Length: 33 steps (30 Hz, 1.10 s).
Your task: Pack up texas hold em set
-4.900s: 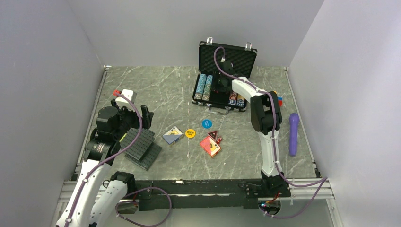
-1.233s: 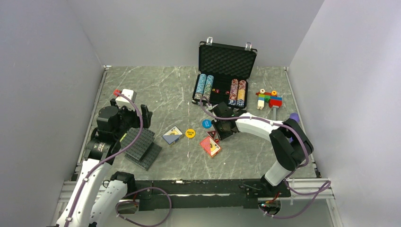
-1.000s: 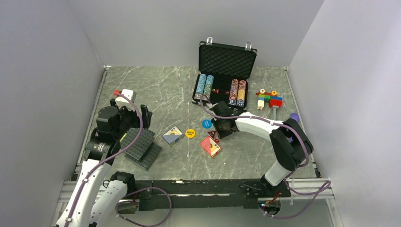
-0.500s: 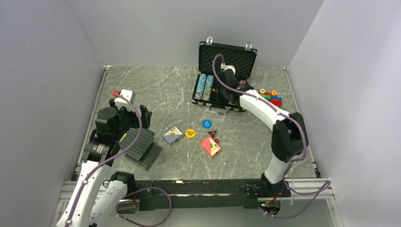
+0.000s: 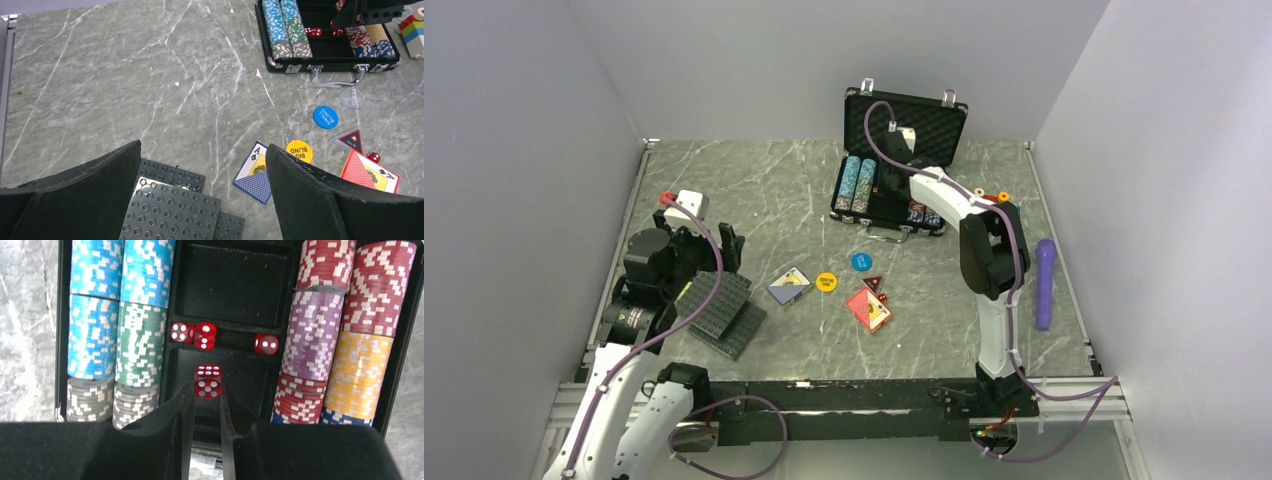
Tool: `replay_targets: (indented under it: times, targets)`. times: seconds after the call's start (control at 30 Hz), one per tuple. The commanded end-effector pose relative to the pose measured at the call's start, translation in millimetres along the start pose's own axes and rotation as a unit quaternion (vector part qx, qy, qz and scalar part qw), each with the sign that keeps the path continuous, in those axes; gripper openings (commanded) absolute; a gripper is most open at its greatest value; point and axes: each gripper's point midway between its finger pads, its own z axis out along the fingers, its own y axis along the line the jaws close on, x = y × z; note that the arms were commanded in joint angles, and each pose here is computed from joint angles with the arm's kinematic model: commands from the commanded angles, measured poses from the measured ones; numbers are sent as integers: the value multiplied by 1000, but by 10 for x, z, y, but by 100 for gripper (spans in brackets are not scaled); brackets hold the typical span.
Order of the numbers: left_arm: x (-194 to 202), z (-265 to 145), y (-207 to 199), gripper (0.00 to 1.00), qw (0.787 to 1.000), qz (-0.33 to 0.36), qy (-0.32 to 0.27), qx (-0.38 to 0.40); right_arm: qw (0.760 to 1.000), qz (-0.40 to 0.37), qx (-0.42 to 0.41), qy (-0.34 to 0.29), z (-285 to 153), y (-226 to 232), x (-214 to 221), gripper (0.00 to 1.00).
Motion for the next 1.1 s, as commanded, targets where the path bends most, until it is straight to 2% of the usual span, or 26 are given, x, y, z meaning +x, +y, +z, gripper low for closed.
replay_targets:
  times: [0.0, 0.33, 1.07]
  targets:
    - [-112, -3, -37, 98, 1000, 1, -23, 9, 999, 9, 20, -38, 20, 8, -291, 0]
    - [-106, 4, -39, 98, 1000, 0, -22, 9, 999, 4, 44, -19, 269, -113, -129, 0]
    - [-90, 13, -32, 98, 1000, 1, -19, 8, 1000, 2, 19, -4, 522, -131, 43, 0]
